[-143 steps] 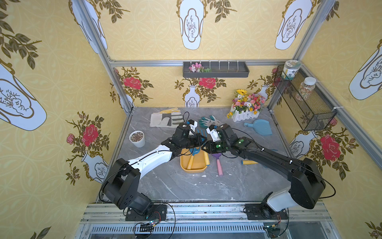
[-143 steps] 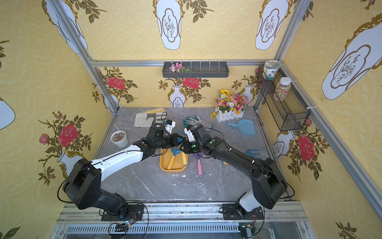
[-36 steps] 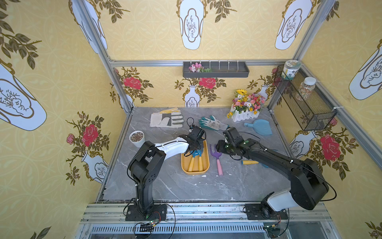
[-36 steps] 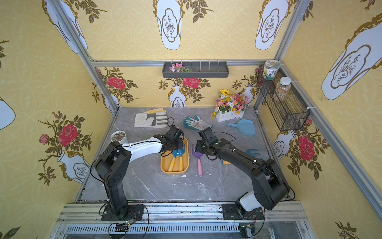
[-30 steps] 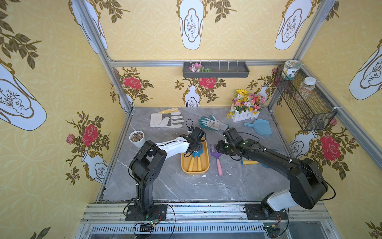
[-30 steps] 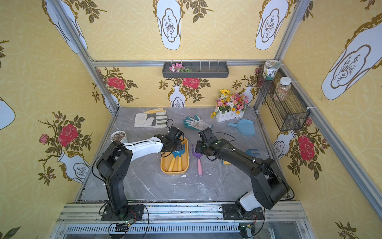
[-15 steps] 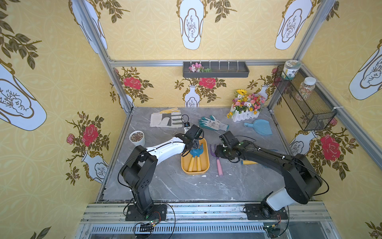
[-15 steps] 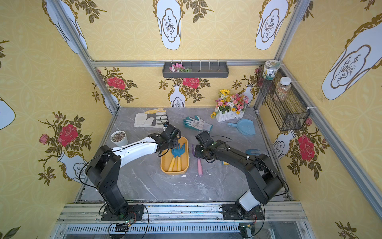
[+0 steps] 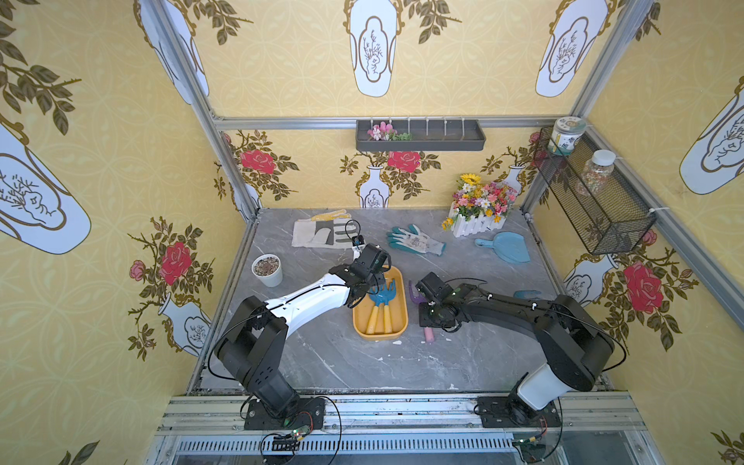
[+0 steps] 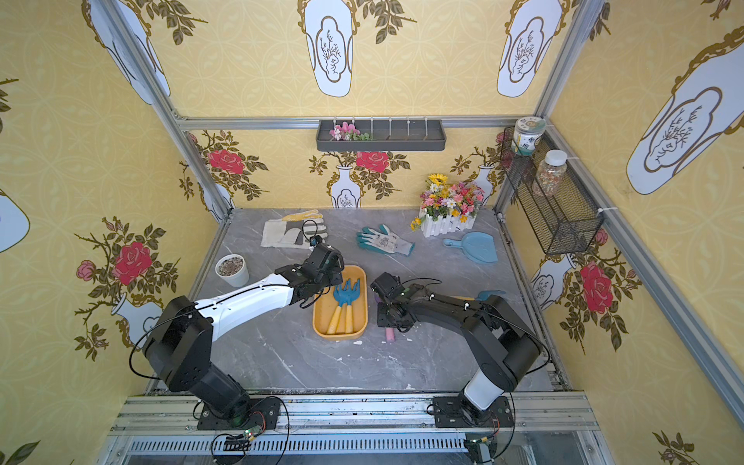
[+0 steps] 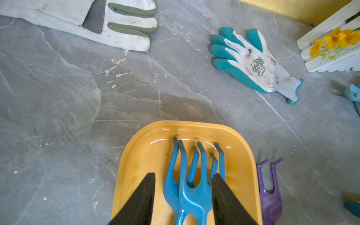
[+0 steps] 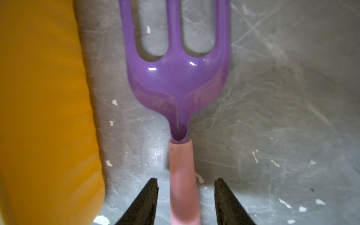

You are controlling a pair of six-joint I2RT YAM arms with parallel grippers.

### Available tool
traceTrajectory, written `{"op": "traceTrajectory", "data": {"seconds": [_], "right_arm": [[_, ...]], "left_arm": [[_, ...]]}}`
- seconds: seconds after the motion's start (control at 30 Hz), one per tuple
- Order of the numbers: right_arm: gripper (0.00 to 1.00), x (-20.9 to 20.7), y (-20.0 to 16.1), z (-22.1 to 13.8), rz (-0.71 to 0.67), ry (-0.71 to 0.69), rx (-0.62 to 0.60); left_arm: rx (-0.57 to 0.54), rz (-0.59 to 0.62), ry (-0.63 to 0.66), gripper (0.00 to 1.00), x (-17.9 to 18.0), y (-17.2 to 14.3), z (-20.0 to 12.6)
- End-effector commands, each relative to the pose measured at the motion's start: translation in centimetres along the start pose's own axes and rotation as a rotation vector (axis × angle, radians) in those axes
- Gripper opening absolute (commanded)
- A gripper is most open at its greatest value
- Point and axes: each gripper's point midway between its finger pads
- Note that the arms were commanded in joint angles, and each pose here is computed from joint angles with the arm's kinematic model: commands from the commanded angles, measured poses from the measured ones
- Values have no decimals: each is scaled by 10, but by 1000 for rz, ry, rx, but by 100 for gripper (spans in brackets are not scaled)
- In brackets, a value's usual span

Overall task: Put the rake into the storage box
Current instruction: Pick up the rake at the center of the board.

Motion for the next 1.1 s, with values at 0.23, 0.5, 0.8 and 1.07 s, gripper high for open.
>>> {"op": "traceTrajectory", "data": {"seconds": [0.23, 0.5, 0.8, 1.07], "right_arm": [[29, -4, -9, 21, 7, -19, 29], [0, 2, 12, 5, 55, 95, -5], [0, 65, 78, -90, 69, 712, -184], [0, 107, 105, -145, 14, 1057, -271]], "left_arm": [[-36, -30, -175, 59, -23, 15, -23], [7, -56, -303, 63, -31, 10, -30], [62, -35, -551, 68, -64, 5, -50], [144, 3, -810, 65, -94, 2, -68]]}}
Point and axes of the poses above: each gripper's point midway between its finger pads, its own z axis out along the fingers, its own x axis along the line the jaws close on, y = z × x, and after that the axes turned 4 degrees about -z, right-handed
